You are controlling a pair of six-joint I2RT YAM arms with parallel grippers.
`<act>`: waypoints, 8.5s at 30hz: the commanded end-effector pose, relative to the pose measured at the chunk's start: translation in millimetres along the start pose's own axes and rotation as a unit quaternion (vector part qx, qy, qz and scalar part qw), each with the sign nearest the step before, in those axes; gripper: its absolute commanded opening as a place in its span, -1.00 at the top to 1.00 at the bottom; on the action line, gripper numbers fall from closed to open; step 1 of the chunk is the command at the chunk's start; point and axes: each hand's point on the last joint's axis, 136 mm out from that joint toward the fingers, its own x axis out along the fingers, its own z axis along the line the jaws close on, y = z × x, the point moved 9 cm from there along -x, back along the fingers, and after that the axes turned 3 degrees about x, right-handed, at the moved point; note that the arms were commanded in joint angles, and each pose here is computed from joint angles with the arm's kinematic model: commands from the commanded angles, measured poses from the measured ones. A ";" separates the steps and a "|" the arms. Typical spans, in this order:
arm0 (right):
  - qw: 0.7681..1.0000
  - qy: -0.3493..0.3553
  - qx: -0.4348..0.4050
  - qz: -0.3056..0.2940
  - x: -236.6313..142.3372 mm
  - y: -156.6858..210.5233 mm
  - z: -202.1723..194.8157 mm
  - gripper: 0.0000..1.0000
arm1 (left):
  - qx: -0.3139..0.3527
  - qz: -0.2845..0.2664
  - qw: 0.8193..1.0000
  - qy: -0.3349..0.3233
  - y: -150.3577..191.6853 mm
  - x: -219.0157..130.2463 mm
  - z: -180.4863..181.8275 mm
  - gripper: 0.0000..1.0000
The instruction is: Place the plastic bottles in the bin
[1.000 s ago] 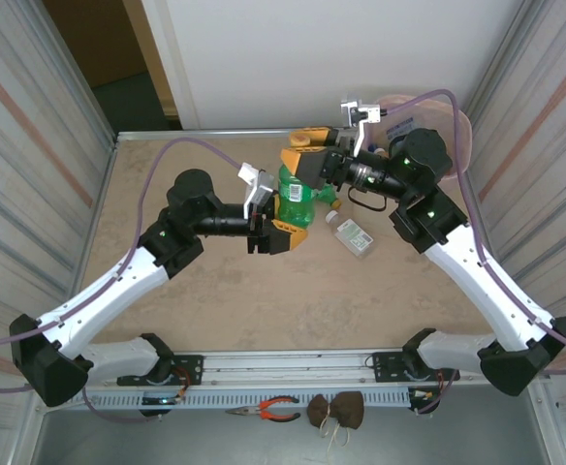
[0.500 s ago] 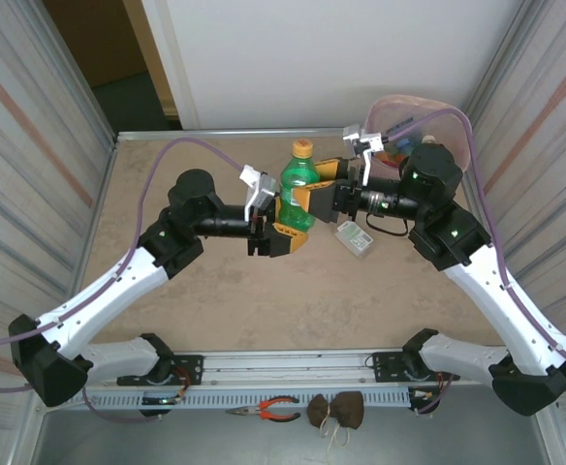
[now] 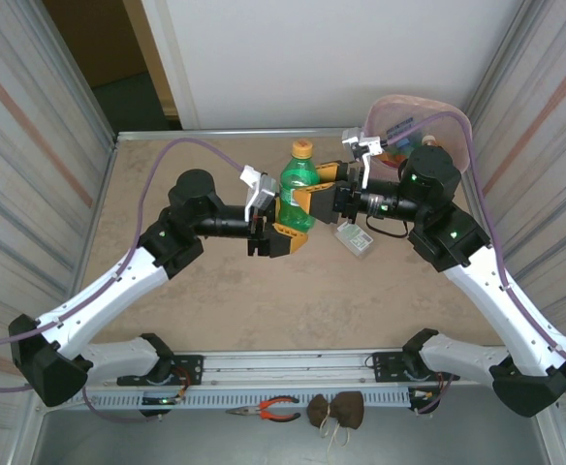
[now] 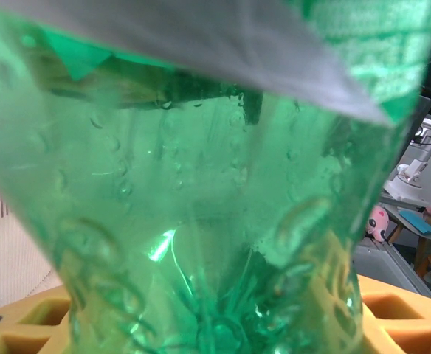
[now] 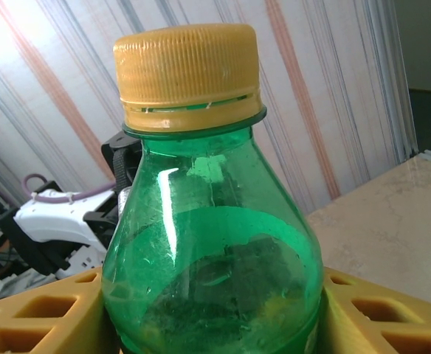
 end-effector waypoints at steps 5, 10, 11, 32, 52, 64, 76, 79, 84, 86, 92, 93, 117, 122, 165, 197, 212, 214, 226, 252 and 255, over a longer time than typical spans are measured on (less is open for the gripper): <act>0.998 0.047 -0.024 -0.033 -16.4 -9.7 9.1 -0.02 | 0.030 -0.019 0.999 -0.027 -11.5 -11.4 -10.8 -0.53; 0.990 0.119 -0.030 -0.072 -34.2 -26.8 -1.5 0.00 | 0.024 -0.009 0.998 -0.057 -3.8 -17.4 -10.4 -0.58; 0.987 0.134 -0.030 -0.079 -38.3 -30.8 -5.7 0.00 | 0.023 -0.007 0.998 -0.061 -2.8 -17.9 -10.8 -0.58; 0.851 0.503 0.141 -0.052 -137.2 -73.7 -209.5 0.09 | 0.018 -0.003 0.997 -0.074 -0.7 -24.4 -14.0 -0.59; 0.829 0.396 0.391 0.063 -108.8 -9.3 -349.9 0.09 | 0.011 0.000 0.996 -0.085 0.9 -25.4 -11.7 -0.59; 0.801 0.451 0.386 0.075 -104.4 -7.4 -363.3 -0.30 | 0.010 -0.002 0.996 -0.092 -0.3 -29.6 -15.6 -0.59; 0.814 0.502 0.292 0.020 -119.7 -61.8 -287.3 -0.58 | 0.014 -0.011 0.995 -0.094 -2.8 -34.6 -21.5 -0.60; 0.819 0.499 0.283 0.017 -118.9 -66.9 -272.3 -0.53 | 0.013 -0.013 0.995 -0.095 -2.4 -35.6 -22.3 -0.60; 0.834 0.491 0.253 0.019 -107.3 -74.2 -243.6 -0.44 | 0.013 -0.014 0.994 -0.107 -0.8 -37.5 -22.0 -0.60; 0.839 0.488 0.239 0.022 -100.4 -76.0 -233.2 -0.42 | 0.008 -0.013 0.993 -0.119 0.6 -38.6 -20.8 -0.59; 0.850 0.483 0.203 0.056 -68.1 -68.7 -211.7 -0.40 | -0.003 -0.008 0.989 -0.151 6.8 -42.9 -18.0 -0.59; 0.851 0.484 0.196 0.065 -61.6 -65.9 -208.3 -0.39 | -0.004 -0.009 0.988 -0.154 7.3 -43.5 -18.0 -0.60; 0.703 0.538 -0.111 0.451 63.2 74.6 -199.5 -0.29 | -0.010 -0.011 0.986 -0.167 12.1 -47.1 -16.8 -0.59; 0.653 0.539 -0.107 0.520 74.0 111.9 -227.3 -0.30 | -0.011 -0.011 0.985 -0.170 13.8 -49.3 -18.4 -0.60; 0.572 0.510 0.037 0.642 68.6 232.1 -362.6 -0.13 | -0.015 -0.017 0.984 -0.179 12.5 -53.9 -21.3 -0.60; 0.815 0.378 0.105 0.427 85.4 100.0 -256.5 0.08 | -0.022 -0.021 0.984 -0.175 11.1 -47.2 -13.8 -0.59; 0.920 0.320 0.056 0.220 54.1 -10.7 -156.8 0.24 | -0.021 -0.017 0.985 -0.173 14.6 -44.6 -10.6 -0.59; 0.922 0.329 0.040 0.198 45.9 -23.2 -144.7 0.25 | -0.020 -0.019 0.984 -0.174 14.2 -44.8 -10.3 -0.59; 0.876 0.478 -0.034 0.048 -48.4 -87.3 -98.9 0.31 | -0.019 -0.019 0.985 -0.169 15.3 -42.1 -7.1 -0.59; 0.708 0.701 0.074 0.041 -186.3 -52.0 -174.2 0.34 | -0.030 -0.015 0.987 -0.159 16.5 -35.3 3.7 -0.59; 0.705 0.702 0.086 0.053 -187.1 -41.9 -186.8 0.34 | -0.031 -0.014 0.986 -0.161 18.3 -35.3 4.3 -0.59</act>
